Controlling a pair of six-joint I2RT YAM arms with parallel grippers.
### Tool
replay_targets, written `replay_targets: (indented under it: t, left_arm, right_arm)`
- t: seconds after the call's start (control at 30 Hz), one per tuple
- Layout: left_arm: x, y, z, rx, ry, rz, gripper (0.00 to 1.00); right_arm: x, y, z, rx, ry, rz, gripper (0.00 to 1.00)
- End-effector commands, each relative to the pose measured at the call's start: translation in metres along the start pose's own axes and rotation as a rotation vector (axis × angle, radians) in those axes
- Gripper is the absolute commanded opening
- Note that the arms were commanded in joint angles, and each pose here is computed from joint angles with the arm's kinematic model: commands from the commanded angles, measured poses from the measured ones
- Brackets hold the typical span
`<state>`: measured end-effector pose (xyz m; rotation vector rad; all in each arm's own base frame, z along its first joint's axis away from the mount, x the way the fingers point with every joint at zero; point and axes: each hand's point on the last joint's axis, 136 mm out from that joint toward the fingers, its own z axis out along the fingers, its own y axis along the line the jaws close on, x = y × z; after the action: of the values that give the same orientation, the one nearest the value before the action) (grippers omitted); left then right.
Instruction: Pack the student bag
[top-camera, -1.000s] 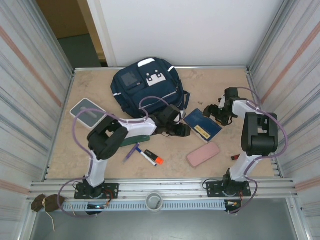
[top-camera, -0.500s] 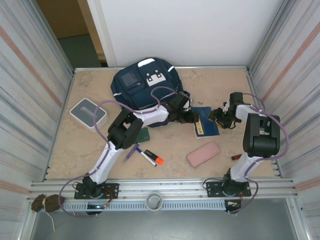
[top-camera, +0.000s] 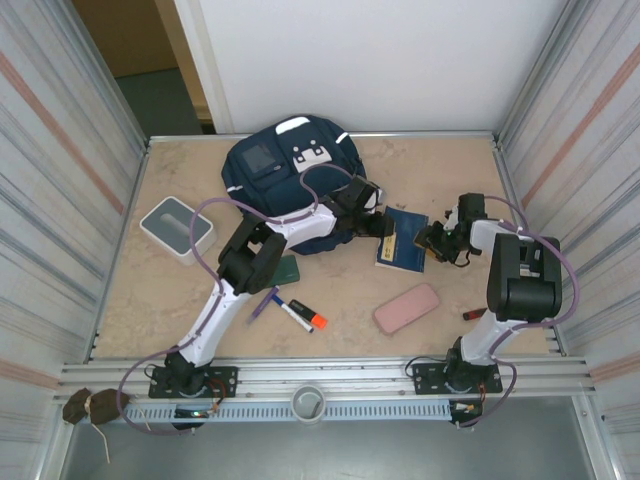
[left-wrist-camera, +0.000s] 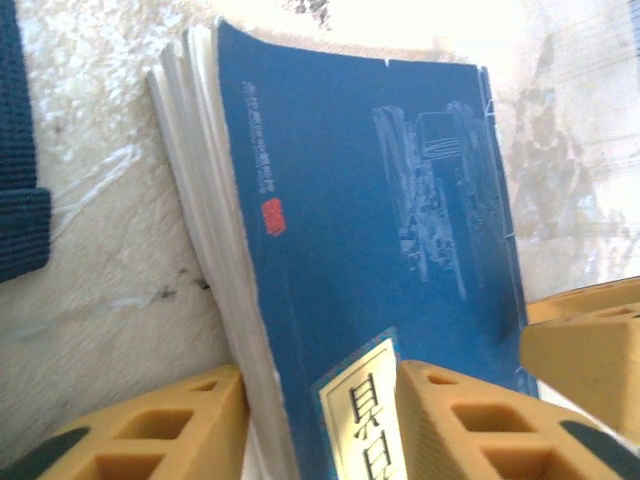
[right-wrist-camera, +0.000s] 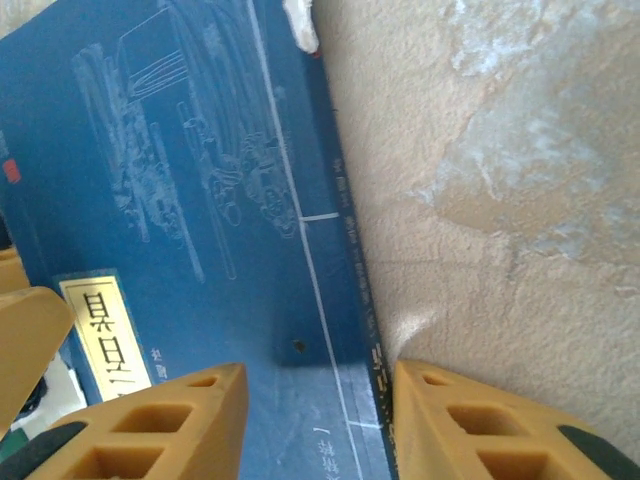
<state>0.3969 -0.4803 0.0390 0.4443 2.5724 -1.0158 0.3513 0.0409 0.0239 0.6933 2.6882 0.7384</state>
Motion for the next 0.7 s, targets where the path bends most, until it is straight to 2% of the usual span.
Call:
replay_targets:
  t: [0.0,0.3,0.53,0.67]
  left_arm:
    - [0.036,-0.021,0.001,0.021,0.099,0.034,0.36]
    - [0.029,-0.033,-0.001,0.067,0.080,0.035,0.18]
    - [0.015,-0.058,-0.024,0.157,0.034,0.091,0.00]
    - [0.007,-0.061,-0.036,0.199,0.001,0.074,0.00]
  right_arm:
    - [0.021,0.018,0.006,-0.087,0.060,0.006,0.37]
    - [0.028,0.022,0.008,-0.122,0.065,-0.004,0.34]
    - [0.025,0.022,-0.002,-0.142,0.034,-0.015,0.35]
    - [0.024,0.034,-0.008,-0.220,0.017,-0.035,0.36]
